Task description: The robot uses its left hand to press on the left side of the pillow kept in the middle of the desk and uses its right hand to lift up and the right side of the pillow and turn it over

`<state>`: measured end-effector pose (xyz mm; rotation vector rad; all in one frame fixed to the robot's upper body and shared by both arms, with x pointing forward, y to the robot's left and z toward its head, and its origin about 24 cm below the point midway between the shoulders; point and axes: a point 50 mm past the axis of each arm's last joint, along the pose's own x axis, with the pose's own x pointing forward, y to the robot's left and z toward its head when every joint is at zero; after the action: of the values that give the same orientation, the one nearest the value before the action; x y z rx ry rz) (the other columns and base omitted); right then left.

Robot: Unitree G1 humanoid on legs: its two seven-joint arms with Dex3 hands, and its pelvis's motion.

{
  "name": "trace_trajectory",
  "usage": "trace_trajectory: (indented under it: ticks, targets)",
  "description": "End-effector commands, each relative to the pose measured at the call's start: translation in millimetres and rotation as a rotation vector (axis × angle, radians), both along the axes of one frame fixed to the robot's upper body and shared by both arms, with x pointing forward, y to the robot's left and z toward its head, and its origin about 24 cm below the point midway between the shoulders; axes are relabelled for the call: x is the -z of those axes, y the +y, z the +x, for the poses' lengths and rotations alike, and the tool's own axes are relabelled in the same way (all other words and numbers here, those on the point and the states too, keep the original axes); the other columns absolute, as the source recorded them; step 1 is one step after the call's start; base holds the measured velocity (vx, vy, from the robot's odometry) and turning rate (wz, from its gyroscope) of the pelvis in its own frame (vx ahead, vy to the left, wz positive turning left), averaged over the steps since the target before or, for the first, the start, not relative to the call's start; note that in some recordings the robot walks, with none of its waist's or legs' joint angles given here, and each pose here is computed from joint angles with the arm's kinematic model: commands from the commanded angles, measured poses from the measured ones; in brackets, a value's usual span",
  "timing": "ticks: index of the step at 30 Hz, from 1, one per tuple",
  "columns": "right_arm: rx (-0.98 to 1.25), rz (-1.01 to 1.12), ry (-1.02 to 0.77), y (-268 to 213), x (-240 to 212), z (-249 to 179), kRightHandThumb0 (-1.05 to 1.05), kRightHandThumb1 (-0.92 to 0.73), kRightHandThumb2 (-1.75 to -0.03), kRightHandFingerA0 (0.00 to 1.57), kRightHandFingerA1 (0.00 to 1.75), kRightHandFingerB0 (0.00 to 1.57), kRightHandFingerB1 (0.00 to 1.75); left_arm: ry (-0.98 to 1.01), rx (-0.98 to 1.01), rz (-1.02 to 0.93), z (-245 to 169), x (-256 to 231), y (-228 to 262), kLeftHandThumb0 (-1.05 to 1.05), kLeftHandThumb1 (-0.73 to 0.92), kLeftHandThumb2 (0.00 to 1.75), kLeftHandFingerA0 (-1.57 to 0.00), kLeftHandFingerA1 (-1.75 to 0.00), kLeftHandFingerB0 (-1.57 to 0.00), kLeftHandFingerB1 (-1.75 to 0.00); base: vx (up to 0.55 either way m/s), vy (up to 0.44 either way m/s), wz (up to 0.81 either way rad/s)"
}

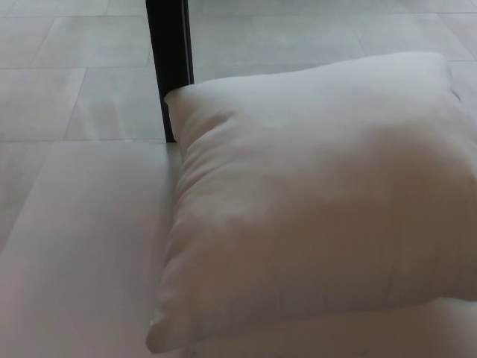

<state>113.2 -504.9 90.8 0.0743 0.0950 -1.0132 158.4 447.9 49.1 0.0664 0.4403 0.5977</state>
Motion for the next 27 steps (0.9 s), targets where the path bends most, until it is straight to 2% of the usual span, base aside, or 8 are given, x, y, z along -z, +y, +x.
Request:
trace_trajectory:
  ticks: [1,9,11,15,16,21,22,27]
  targets:
    - [-0.323,-0.160,-0.385,33.6,-112.9,91.5,-0.97,-0.54,-0.98,0.75,0.66,0.32,0.60,-0.409,0.155,-0.057,79.4,-138.9,-23.2,-0.88,0.45,0.93,-0.43,-0.87,-0.33,-0.82,0.00,0.000,0.00]
    - [-0.570,-0.230,-0.321,109.0,-131.4,156.5,-0.85,-0.82,-0.66,0.30,0.48,0.12,0.27,-0.496,0.309,0.053,125.5,-195.6,-104.5,-0.60,0.88,0.70,-0.08,-0.48,-0.05,-0.23,0.00,0.000,0.00]
    - [-0.625,-0.179,-0.309,124.3,-124.4,168.1,-0.82,-0.68,-1.05,0.24,0.55,0.06,0.31,-0.489,0.370,0.025,136.5,-185.9,-120.3,-0.62,0.87,0.69,-0.11,-0.50,-0.07,-0.21,0.00,0.000,0.00]
    - [-0.707,-0.055,-0.322,142.4,-112.3,182.7,-0.88,-0.84,-0.66,0.30,0.47,0.12,0.23,-0.427,0.434,-0.023,147.7,-168.9,-141.5,-0.35,0.62,1.14,-0.02,-0.52,0.00,-0.51,0.00,0.000,0.00]
    - [-0.740,-0.062,-0.292,147.7,-109.7,185.7,-0.94,-0.72,-1.10,0.26,0.56,0.05,0.23,-0.398,0.477,-0.027,150.4,-162.8,-146.7,-0.63,0.84,0.70,-0.12,-0.46,-0.06,-0.17,0.00,0.000,0.00]
    - [-0.820,-0.019,-0.215,175.1,-93.5,197.0,-0.89,-0.88,-0.67,0.25,0.49,0.13,0.23,-0.271,0.639,0.108,153.1,-132.7,-170.6,-0.36,0.59,1.14,-0.02,-0.51,0.00,-0.51,0.00,0.000,0.00]
    - [-0.833,-0.017,-0.192,179.6,-88.7,198.2,-0.86,-0.70,-1.09,0.24,0.57,0.07,0.35,-0.261,0.647,0.106,152.1,-124.8,-175.8,-0.63,0.88,0.65,-0.21,-0.49,-0.11,-0.34,0.00,0.000,0.00]
    - [-0.851,0.030,-0.109,187.3,-62.4,200.4,-0.89,-0.67,-1.07,0.26,0.58,0.06,0.31,-0.115,0.741,0.180,148.9,-88.7,-204.2,-0.64,0.91,0.66,-0.23,-0.49,-0.14,-0.36,0.00,0.000,0.00]
